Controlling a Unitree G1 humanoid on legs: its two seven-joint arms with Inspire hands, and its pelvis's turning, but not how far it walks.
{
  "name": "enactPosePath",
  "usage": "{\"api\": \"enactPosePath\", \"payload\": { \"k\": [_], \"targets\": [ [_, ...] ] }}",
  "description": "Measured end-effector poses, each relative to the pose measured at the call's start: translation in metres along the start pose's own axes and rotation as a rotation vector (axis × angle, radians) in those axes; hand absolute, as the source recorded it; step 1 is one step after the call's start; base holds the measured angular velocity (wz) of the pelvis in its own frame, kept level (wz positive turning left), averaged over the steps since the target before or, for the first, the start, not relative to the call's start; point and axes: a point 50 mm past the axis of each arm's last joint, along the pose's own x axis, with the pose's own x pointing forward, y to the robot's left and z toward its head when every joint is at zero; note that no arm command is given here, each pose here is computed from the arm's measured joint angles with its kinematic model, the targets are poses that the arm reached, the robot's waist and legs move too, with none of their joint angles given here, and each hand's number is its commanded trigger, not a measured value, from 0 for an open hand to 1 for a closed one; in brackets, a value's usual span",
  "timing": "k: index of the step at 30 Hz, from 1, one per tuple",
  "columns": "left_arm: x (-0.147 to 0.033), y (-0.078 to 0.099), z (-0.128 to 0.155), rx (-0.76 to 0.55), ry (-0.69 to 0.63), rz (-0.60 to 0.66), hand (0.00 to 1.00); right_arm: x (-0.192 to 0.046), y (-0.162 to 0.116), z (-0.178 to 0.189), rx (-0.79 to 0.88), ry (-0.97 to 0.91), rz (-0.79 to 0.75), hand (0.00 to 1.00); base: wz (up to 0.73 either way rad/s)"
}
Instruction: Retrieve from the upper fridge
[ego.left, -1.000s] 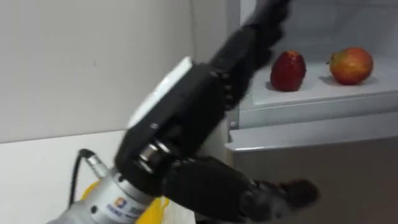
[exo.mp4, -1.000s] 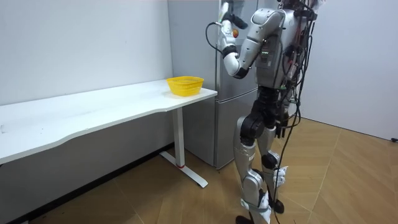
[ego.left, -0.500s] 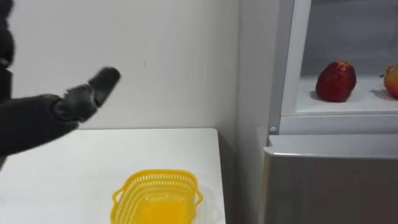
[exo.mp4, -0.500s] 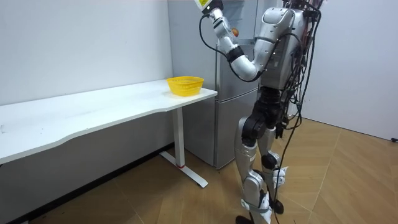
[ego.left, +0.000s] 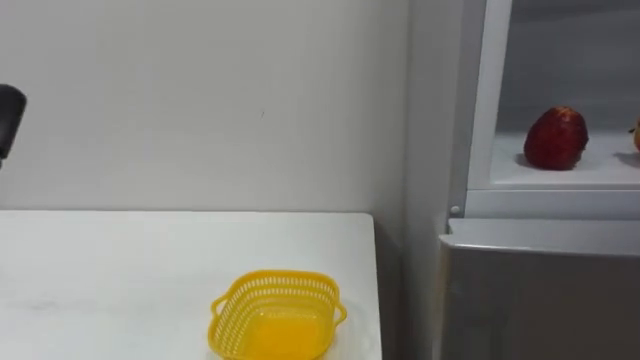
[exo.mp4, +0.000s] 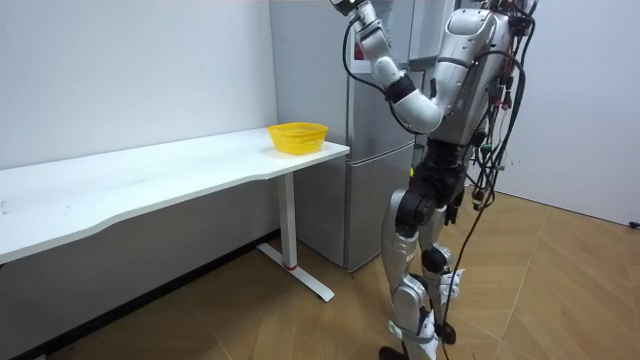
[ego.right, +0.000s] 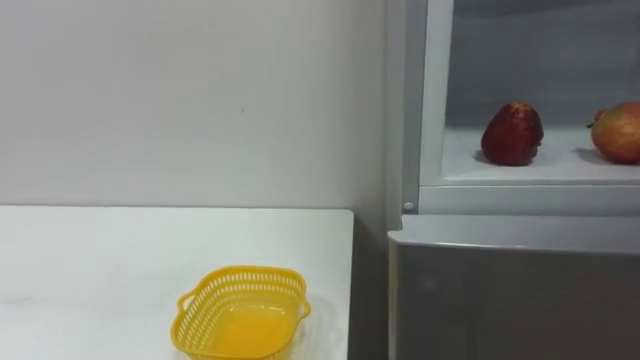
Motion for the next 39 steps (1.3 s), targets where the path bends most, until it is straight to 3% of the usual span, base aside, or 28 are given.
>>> {"api": "enactPosePath", "payload": {
  "k": [5, 10, 14, 17, 29, 39],
  "targets": [
    [-0.004, -0.017, -0.007, -0.081, 0.061, -0.123, 0.0, 0.0, 0.001, 0.002, -0.009, -0.004, 0.019, 0.0, 0.0],
    [-0.015, -0.05, -0.019, -0.21, 0.154, -0.312, 0.0, 0.001, -0.001, 0.014, -0.068, -0.025, 0.016, 0.0, -0.04],
    [-0.021, -0.063, -0.027, -0.26, 0.214, -0.414, 0.0, 0.001, -0.002, 0.019, -0.086, -0.035, 0.016, 0.0, -0.04],
    [-0.028, -0.088, -0.027, -0.341, 0.239, -0.547, 0.0, 0.001, -0.004, 0.025, -0.087, -0.037, 0.019, 0.0, -0.05],
    [-0.029, -0.147, -0.018, -0.546, 0.208, -0.936, 0.0, 0.0, -0.006, 0.037, -0.121, -0.037, 0.031, 0.0, -0.11],
    [-0.046, -0.195, -0.004, -0.687, 0.188, -1.227, 0.0, 0.0, -0.011, 0.052, -0.154, -0.047, 0.007, 0.0, -0.04]
  ]
}}
